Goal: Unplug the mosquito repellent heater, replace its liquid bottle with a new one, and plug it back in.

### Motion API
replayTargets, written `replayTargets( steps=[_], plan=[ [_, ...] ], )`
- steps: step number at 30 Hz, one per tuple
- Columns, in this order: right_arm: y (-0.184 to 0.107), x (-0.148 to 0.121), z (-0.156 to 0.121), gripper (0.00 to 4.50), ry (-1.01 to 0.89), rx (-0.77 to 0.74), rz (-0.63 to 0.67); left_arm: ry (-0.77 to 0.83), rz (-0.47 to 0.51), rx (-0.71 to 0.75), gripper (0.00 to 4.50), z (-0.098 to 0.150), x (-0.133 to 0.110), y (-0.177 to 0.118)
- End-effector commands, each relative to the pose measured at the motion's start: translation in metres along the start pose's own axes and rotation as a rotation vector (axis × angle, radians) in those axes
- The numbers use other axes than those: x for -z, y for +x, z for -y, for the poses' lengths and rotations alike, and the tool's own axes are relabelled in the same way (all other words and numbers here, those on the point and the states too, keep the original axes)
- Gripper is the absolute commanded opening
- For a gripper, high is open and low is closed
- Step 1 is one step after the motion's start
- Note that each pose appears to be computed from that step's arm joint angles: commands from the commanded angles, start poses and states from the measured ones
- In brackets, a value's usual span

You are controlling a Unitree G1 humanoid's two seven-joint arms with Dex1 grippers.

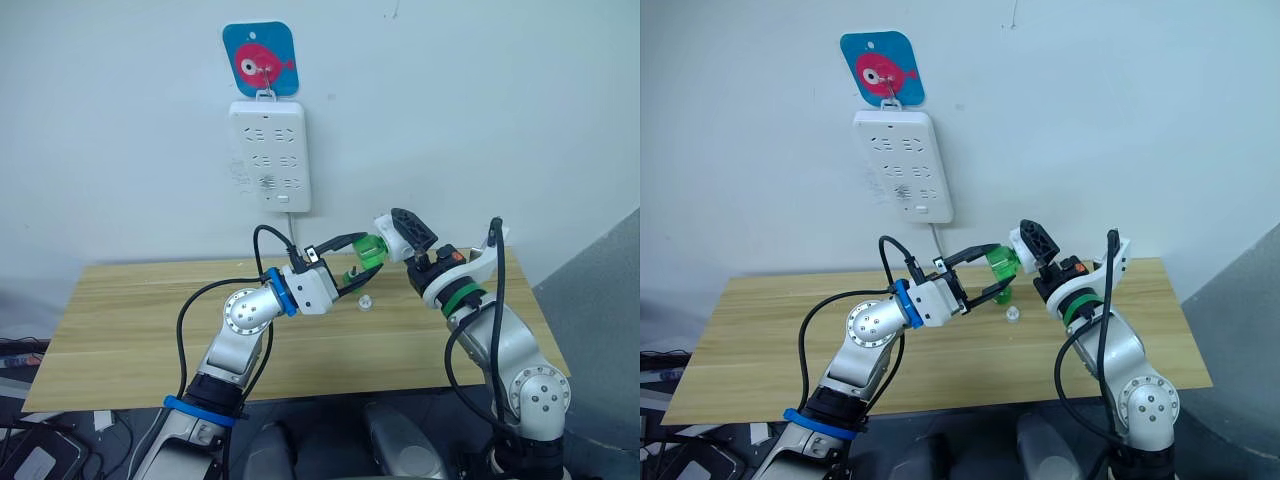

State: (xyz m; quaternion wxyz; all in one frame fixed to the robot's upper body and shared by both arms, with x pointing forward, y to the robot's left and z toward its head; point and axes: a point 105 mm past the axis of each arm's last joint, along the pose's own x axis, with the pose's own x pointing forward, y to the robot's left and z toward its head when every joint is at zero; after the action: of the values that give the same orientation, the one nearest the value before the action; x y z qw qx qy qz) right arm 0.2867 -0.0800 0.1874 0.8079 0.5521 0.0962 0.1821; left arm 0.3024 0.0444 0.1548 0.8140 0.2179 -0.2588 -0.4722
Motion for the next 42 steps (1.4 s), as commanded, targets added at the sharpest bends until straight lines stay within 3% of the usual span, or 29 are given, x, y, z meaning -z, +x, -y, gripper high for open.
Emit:
replayTargets(
  steps=[1,6,17,24,25,29,32,42],
  plan=[
    [0.000,0.002,-0.015,4.33,0.004,-0.053,-0.001,0.055,0.055,0.016,2.29,0.003,-0.014,0.005],
    [0.001,-0.002,-0.013,2.97,0.023,-0.041,0.024,0.054,0.056,0.011,2.29,0.003,-0.014,0.005],
    [-0.001,-0.001,-0.014,2.97,0.054,-0.055,0.017,0.025,0.096,-0.016,2.29,0.003,-0.020,0.006],
    [-0.003,-0.002,-0.013,2.97,0.056,-0.050,0.027,0.035,0.043,-0.040,4.46,-0.004,-0.014,-0.005],
    [-0.003,-0.005,-0.013,2.97,0.046,-0.051,0.037,0.020,0.004,-0.048,4.50,-0.007,-0.009,-0.014],
    [-0.005,-0.019,-0.016,2.97,-0.159,-0.073,0.077,-0.196,-0.144,-0.124,4.50,-0.018,0.005,-0.053],
    [-0.008,-0.022,-0.023,2.97,-0.427,-0.121,0.066,-0.325,-0.199,-0.149,4.50,-0.032,0.001,-0.078],
    [-0.012,0.001,-0.046,2.97,-1.100,-0.347,-0.021,-0.392,-0.297,-0.309,4.50,-0.119,-0.001,-0.120]
  ],
)
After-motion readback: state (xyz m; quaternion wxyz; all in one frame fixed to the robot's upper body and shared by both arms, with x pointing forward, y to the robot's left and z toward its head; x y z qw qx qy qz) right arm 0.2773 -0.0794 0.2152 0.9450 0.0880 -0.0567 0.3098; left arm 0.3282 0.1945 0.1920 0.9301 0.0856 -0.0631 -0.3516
